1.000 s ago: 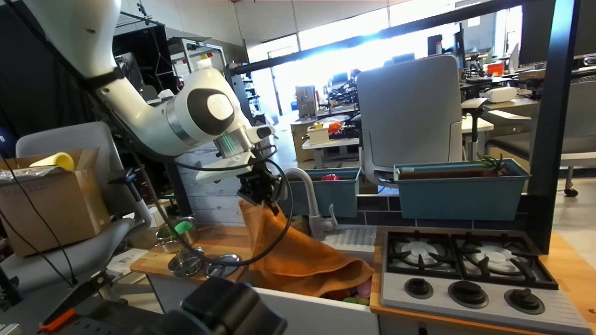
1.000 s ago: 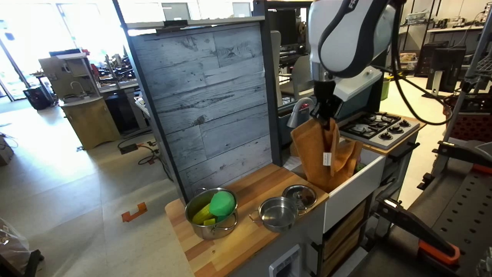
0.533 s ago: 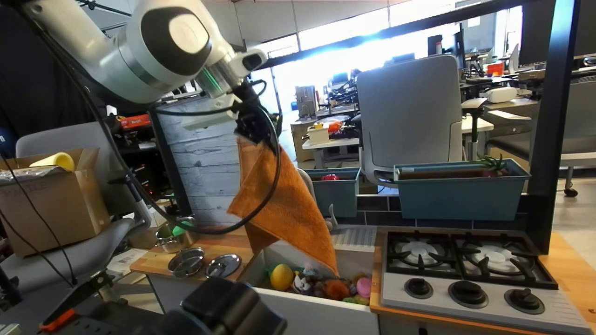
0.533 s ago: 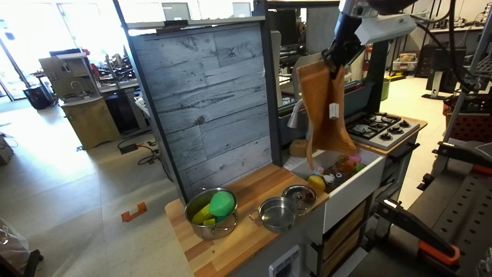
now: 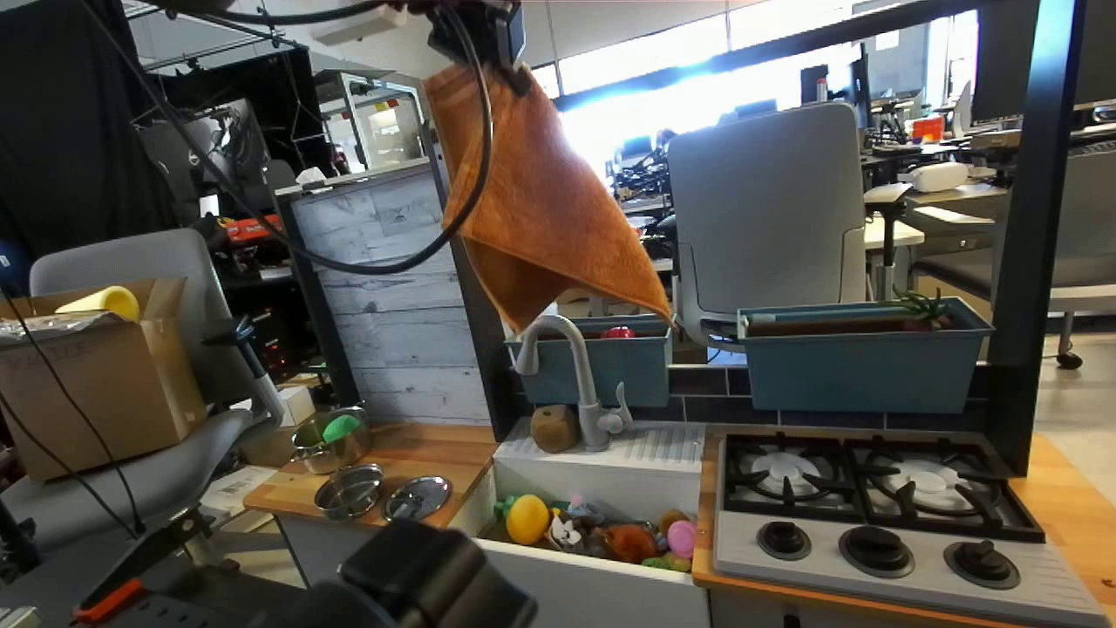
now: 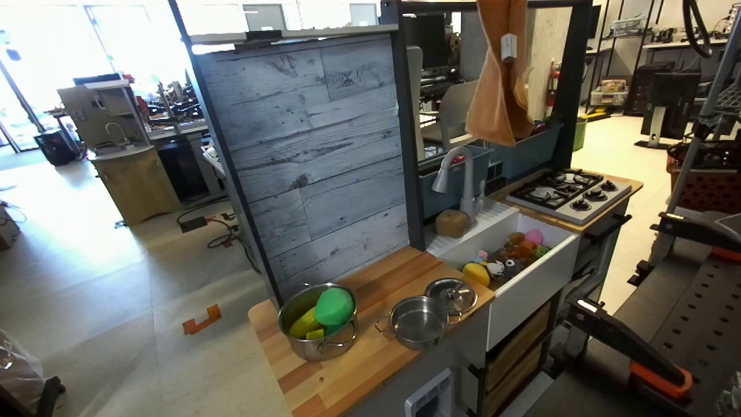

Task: Move the right pot to the left of the lid, then hang the towel on the black rod, lastly, put the yellow plushie in the right pot

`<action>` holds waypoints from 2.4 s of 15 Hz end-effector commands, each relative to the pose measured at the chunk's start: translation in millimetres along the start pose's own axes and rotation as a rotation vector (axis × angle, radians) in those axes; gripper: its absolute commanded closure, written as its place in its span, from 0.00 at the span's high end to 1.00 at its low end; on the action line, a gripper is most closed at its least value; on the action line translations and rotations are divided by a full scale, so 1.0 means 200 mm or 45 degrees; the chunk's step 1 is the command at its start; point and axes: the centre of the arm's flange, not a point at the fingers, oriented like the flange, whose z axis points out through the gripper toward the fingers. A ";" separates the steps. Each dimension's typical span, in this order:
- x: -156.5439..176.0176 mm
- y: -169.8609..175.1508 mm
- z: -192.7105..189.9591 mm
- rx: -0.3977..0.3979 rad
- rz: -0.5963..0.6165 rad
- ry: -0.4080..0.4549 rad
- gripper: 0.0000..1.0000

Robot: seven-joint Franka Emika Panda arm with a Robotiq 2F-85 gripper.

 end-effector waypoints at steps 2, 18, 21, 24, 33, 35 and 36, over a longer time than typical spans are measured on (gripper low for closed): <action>0.17 -0.08 -0.22 0.060 0.227 0.225 0.01; 1.20 -0.38 0.04 0.143 0.721 0.904 0.01; 1.36 -0.47 0.02 0.098 0.752 1.028 0.01; 1.26 -0.58 0.10 0.075 0.716 1.170 0.01; 0.50 -0.48 0.54 0.180 0.349 0.748 0.01; 0.34 -0.45 0.54 0.241 0.248 0.622 0.01; 0.27 -0.42 0.52 0.247 0.199 0.557 0.01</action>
